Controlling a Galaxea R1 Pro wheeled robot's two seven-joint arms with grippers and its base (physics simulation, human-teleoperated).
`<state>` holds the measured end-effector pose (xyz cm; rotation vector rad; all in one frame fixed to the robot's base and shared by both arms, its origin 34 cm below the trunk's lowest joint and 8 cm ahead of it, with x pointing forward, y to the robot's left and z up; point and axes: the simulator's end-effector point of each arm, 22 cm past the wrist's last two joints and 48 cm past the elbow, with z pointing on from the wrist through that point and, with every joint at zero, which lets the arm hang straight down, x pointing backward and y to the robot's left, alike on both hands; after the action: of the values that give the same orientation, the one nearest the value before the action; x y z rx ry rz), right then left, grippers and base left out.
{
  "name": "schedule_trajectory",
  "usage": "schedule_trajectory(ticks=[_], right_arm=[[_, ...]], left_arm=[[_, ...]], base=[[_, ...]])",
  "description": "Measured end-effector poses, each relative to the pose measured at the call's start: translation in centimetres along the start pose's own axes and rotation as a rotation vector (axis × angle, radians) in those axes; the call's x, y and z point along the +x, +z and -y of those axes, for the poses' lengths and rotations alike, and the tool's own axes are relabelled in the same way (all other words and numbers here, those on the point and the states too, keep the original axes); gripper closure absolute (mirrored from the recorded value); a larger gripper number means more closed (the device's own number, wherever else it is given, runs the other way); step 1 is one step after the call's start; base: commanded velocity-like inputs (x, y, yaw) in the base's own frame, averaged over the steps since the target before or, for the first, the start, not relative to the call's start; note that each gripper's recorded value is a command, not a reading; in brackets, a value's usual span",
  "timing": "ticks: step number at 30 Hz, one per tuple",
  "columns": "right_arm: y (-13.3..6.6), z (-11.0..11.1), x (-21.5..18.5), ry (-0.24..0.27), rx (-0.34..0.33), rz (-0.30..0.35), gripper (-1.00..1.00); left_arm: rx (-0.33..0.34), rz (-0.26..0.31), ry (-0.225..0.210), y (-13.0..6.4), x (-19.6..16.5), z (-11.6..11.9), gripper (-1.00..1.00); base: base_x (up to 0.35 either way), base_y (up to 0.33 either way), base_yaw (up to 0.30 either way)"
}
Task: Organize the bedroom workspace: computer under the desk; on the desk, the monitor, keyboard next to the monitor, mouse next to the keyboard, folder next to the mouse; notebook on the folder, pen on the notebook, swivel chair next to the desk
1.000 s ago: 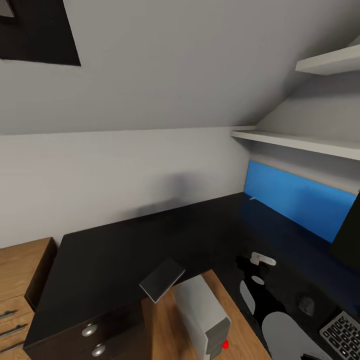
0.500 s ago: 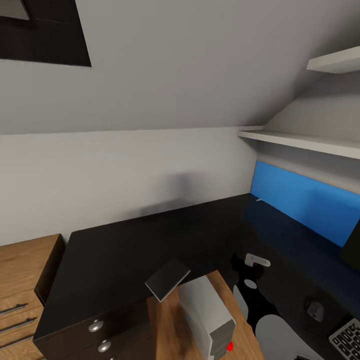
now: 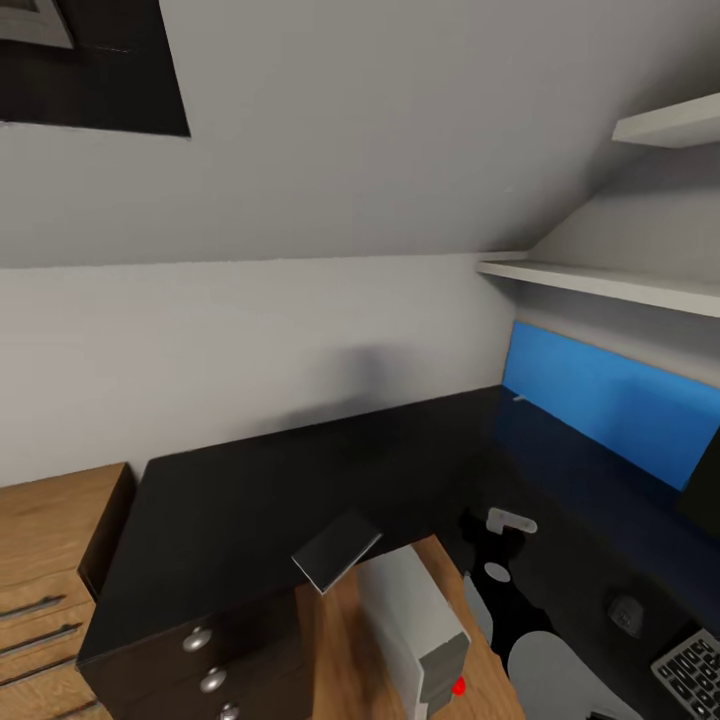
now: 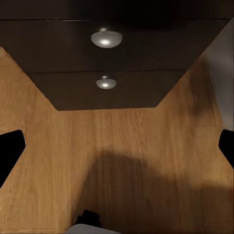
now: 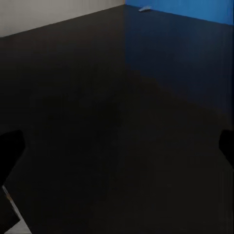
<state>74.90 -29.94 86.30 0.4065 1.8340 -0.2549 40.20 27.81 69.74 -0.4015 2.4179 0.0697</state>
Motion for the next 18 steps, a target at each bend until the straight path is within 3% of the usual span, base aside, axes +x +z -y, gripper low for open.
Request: schedule_trajectory(ticks=[11,18], right_arm=[[-0.3,-0.4,-0.3,0.013,-0.007,0.039,-1.0],[-0.7,-1.2,-0.1,-0.027,-0.034,0.066,-1.0]], left_arm=[[-0.011,0.019,0.012,0.1,-0.8,-1.1,-1.0],[-0.015,0.049,0.01,0.1,-1.5,-1.3,-1.0]], base=[[-0.324,-0.165,0.263],[-0.32,-0.174,0.281]])
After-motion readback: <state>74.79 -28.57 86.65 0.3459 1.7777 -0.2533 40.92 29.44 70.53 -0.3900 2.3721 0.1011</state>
